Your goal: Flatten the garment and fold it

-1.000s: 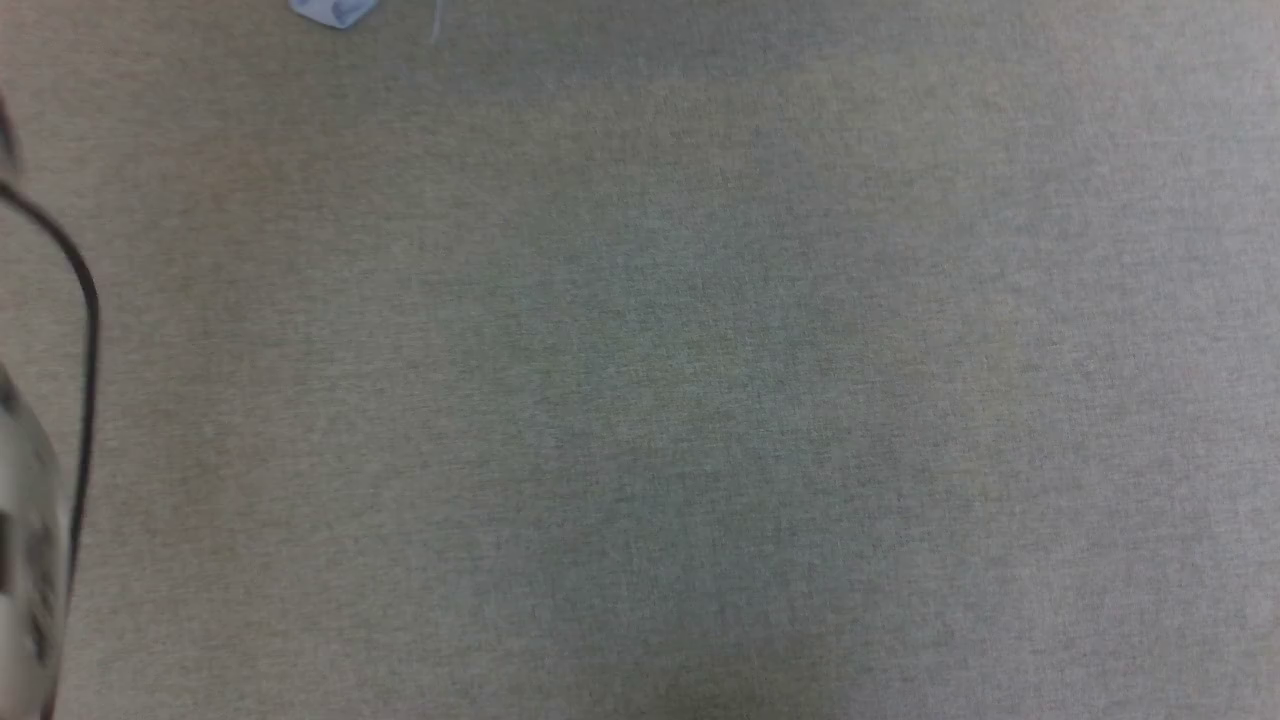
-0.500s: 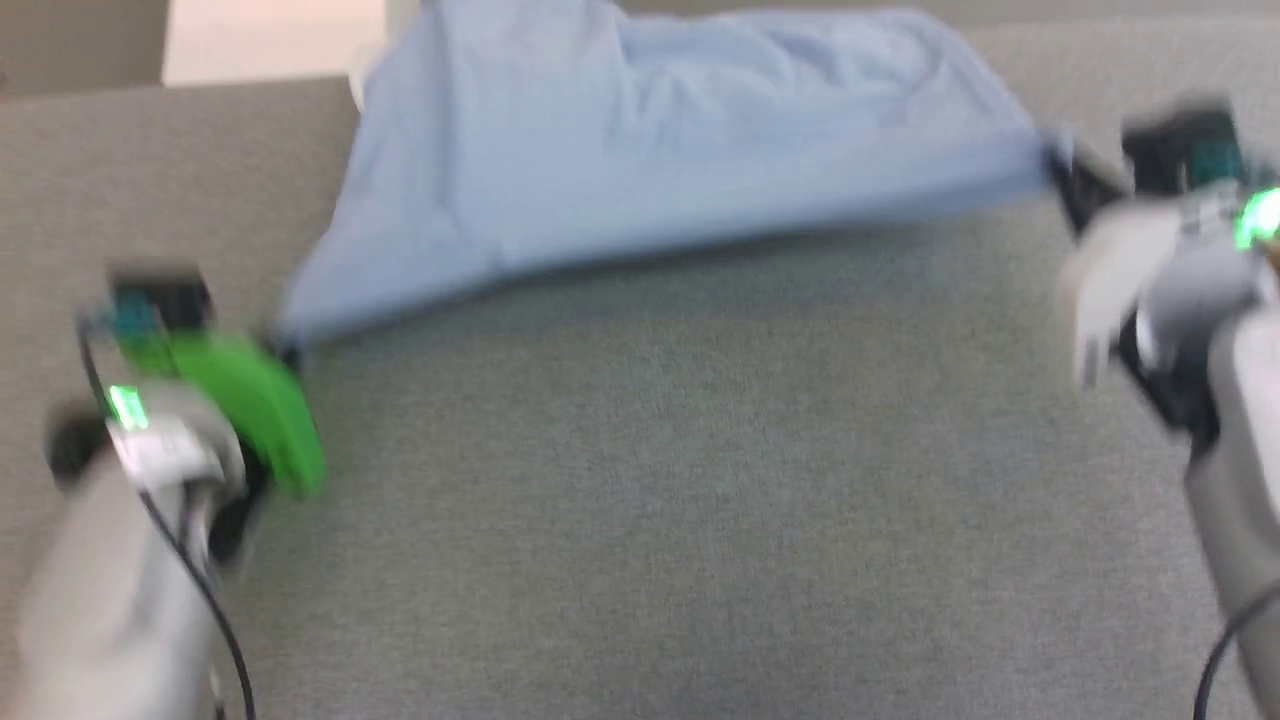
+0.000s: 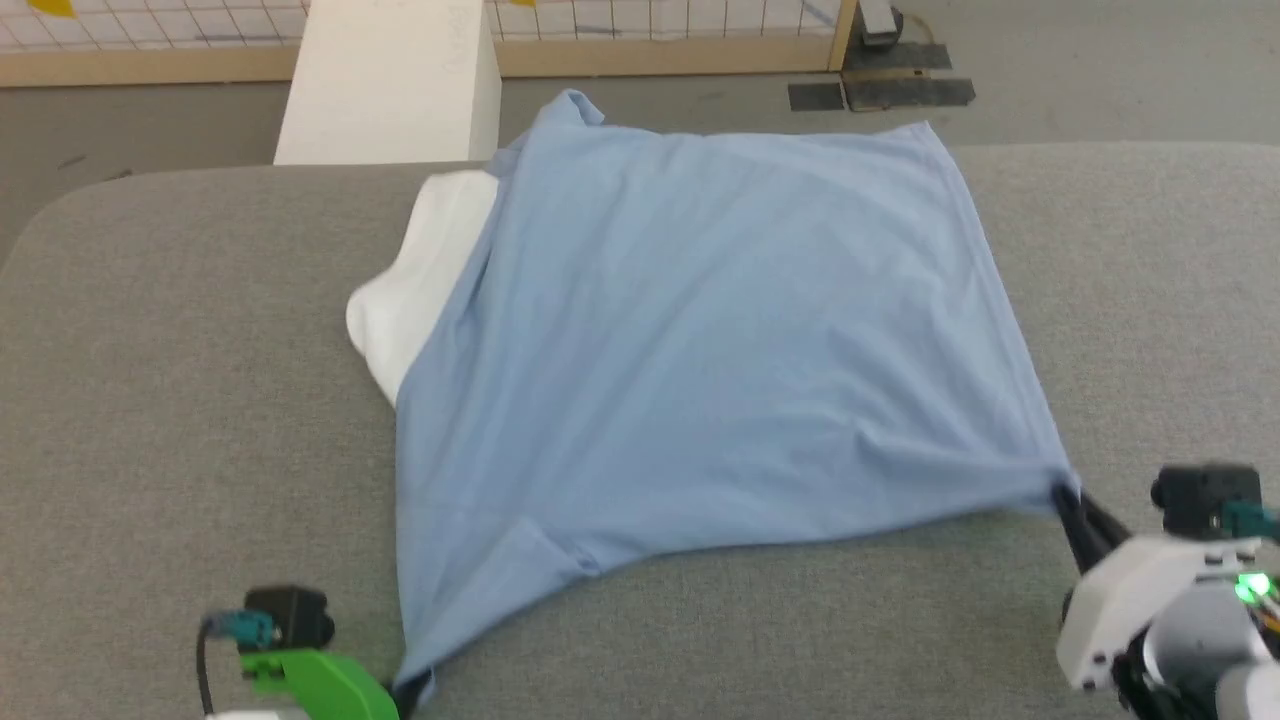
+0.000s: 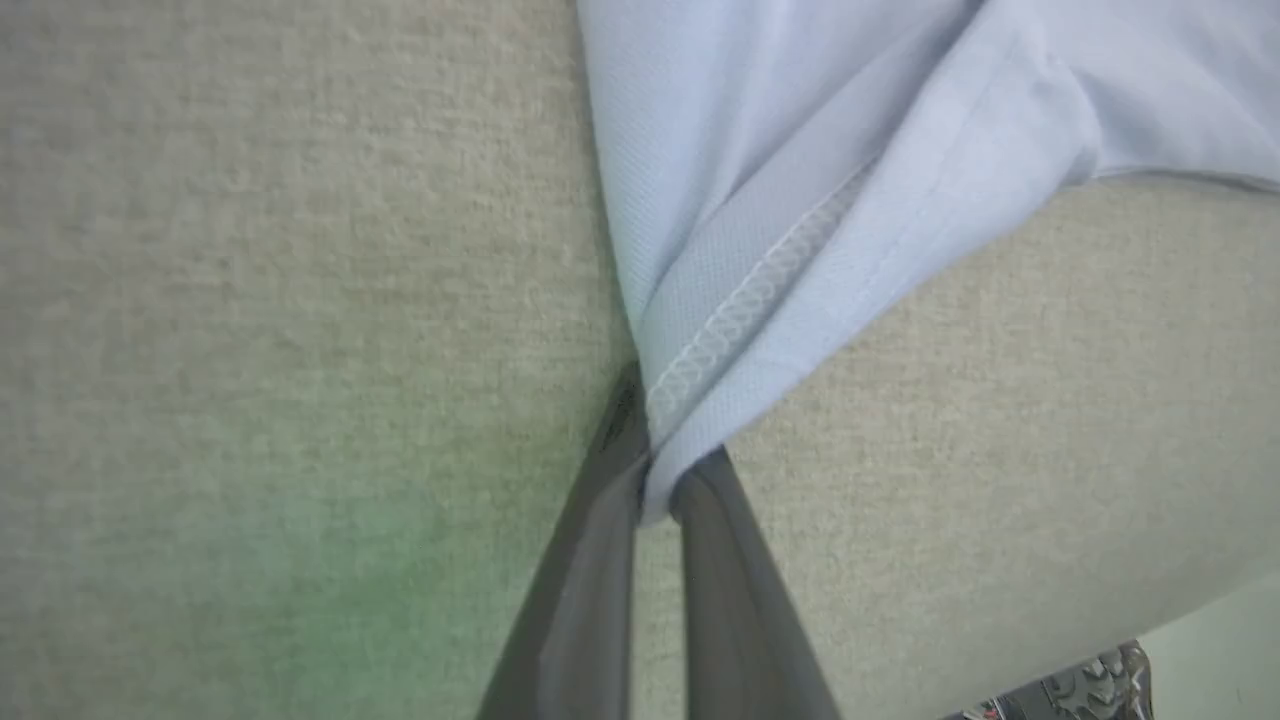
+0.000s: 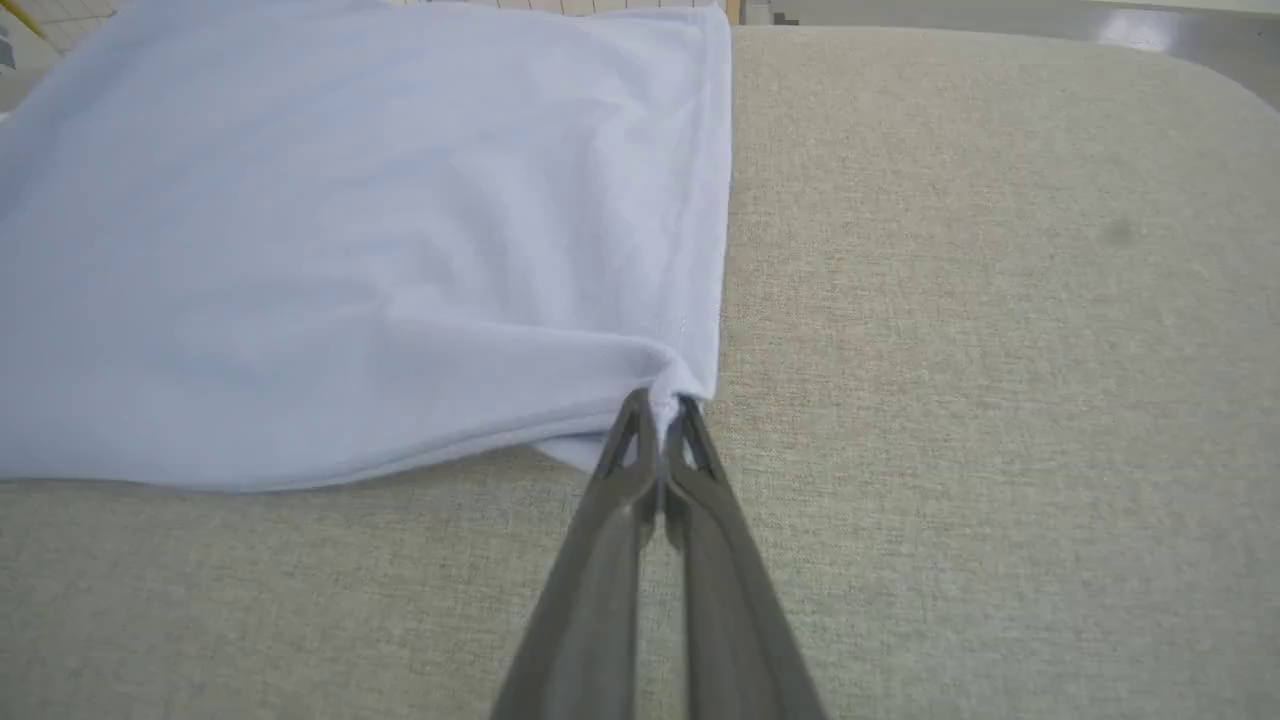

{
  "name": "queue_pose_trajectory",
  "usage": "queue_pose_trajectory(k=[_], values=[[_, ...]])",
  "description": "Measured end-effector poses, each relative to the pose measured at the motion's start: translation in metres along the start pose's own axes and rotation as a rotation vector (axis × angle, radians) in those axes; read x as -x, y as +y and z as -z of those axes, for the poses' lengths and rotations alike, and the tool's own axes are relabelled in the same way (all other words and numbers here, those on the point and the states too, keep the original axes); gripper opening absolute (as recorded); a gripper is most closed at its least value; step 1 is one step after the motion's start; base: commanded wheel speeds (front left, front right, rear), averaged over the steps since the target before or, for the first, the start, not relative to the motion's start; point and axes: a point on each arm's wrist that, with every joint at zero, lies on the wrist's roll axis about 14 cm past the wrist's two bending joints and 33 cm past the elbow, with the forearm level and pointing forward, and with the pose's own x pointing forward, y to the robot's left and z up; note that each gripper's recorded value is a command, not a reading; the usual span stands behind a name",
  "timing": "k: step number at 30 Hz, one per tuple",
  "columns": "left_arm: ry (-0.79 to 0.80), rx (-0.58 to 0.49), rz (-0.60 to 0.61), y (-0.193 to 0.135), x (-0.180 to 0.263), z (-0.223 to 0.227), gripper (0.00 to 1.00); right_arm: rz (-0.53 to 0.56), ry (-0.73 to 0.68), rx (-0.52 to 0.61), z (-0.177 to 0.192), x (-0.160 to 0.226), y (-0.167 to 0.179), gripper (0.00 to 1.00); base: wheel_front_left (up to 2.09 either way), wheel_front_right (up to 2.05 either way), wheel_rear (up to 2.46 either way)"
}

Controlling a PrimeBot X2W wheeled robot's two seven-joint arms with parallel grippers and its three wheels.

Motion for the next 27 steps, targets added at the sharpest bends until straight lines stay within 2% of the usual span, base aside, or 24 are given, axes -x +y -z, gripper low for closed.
queue_pose_trajectory(k=[8,13,16,20,25,27], values=[[0.153,0.049,-0.022,-0.01,0.025,0.057,0.0,0.104,0.207,-0.082,0.059,0.041,-0.025,0.0,0.0,0.0,0.0],[0.152,0.032,-0.043,-0.011,0.033,0.068,0.0,0.164,0.3,-0.117,0.086,0.063,-0.038,0.0,0.0,0.0,0.0],[0.04,0.032,-0.024,-0.02,0.032,0.057,0.0,0.165,0.297,-0.125,0.093,0.068,-0.036,0.0,0.0,0.0,0.0],[-0.121,-0.043,0.002,-0.031,0.027,0.036,0.0,0.15,0.197,-0.114,0.083,0.065,-0.03,0.0,0.0,0.0,0.0],[-0.428,-0.186,0.015,-0.045,0.019,-0.03,0.0,0.091,0.028,-0.058,0.061,0.055,-0.01,0.0,0.0,0.0,0.0],[-0.501,-0.224,0.023,-0.05,0.017,-0.048,0.0,0.079,-0.034,-0.024,0.048,0.051,-0.008,0.0,0.0,0.0,0.0]])
